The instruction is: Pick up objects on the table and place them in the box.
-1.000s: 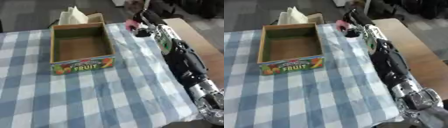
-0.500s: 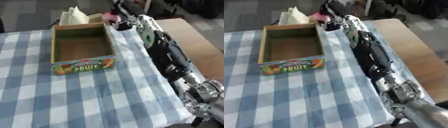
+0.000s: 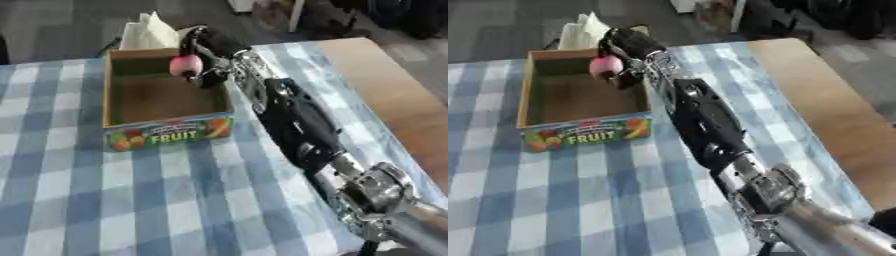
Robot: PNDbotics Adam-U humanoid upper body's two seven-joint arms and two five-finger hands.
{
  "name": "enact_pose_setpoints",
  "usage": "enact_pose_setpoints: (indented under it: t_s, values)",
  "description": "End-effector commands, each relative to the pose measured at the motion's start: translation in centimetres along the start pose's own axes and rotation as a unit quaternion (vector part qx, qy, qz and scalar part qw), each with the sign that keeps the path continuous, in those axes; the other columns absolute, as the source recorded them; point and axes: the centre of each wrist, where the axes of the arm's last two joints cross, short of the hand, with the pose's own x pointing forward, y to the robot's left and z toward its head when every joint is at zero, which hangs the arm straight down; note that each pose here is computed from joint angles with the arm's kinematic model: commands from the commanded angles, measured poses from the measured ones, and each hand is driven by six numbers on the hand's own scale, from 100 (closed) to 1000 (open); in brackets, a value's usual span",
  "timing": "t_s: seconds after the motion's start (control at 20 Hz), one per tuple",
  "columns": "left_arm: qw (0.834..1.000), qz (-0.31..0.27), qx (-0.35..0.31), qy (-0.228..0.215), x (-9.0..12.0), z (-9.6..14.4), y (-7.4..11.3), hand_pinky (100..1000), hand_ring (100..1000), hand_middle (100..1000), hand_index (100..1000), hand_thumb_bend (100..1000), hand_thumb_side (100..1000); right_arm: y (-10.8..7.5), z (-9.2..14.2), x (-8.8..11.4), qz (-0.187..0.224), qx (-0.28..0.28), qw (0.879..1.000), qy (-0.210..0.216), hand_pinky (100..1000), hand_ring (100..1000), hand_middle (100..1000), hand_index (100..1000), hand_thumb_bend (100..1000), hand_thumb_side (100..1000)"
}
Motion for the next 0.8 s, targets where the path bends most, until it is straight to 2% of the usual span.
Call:
enact_pose_setpoints:
  t_s: [0.05, 0.1, 0.15, 0.2, 0.25, 0.35, 0.55, 0.6, 0.7, 0.8]
  values:
    - [1.000, -0.005, -0.005, -0.018, 1.0, -0.5, 0.0, 683, 501, 524, 650, 100, 853, -1.1, -0.4, 0.1, 0.016, -0.006, 1.000, -0.010, 611, 708, 694, 774, 313, 200]
    - [1.000, -0.005, -0.004, -0.018, 1.0, -0.5, 0.0, 683, 501, 524, 650, 100, 853, -1.0, -0.4, 0.2, 0.016, -0.006, 1.000, -0.012, 623, 730, 738, 804, 338, 277]
    - [1.000, -0.005, -0.004, -0.018, 1.0, -0.5, 0.1, 683, 501, 524, 650, 100, 853, -1.0, -0.4, 0.2, 0.015, -0.005, 1.000, -0.013, 624, 733, 744, 809, 344, 290]
    - [1.000, -0.005, -0.003, -0.018, 1.0, -0.5, 0.1, 683, 501, 524, 650, 100, 853, -1.1, -0.4, 0.1, 0.014, -0.006, 1.000, -0.015, 631, 747, 779, 837, 371, 359]
    - [1.000, -0.005, -0.003, -0.018, 1.0, -0.5, 0.1, 683, 501, 524, 650, 100, 853, -1.3, -0.3, 0.1, 0.012, -0.008, 1.000, -0.016, 630, 749, 785, 843, 374, 374]
    - [1.000, -0.005, -0.001, -0.018, 1.0, -0.5, 0.1, 683, 501, 523, 650, 100, 852, -1.7, -0.2, -0.1, 0.005, -0.017, 1.000, -0.016, 627, 748, 779, 842, 364, 365]
    - [1.000, -0.006, 0.001, -0.016, 0.9, -0.4, 0.2, 683, 500, 523, 650, 100, 852, -2.7, 0.3, -0.8, -0.009, -0.049, 0.999, -0.004, 617, 743, 761, 835, 297, 281]
    - [1.000, -0.006, 0.002, -0.016, 0.9, -0.3, 0.3, 683, 500, 523, 649, 100, 853, -3.0, 0.6, -1.1, -0.017, -0.064, 0.998, 0.005, 604, 741, 745, 827, 244, 235]
    - [1.000, -0.007, 0.005, -0.015, 0.9, -0.3, 0.4, 683, 500, 523, 649, 100, 852, -3.6, 1.2, -2.0, -0.047, -0.104, 0.993, 0.033, 590, 742, 732, 826, 187, 204]
    - [1.000, -0.007, 0.007, -0.013, 0.8, -0.2, 0.4, 683, 500, 523, 649, 100, 853, -3.9, 2.1, -3.1, -0.087, -0.147, 0.983, 0.070, 579, 744, 724, 820, 138, 193]
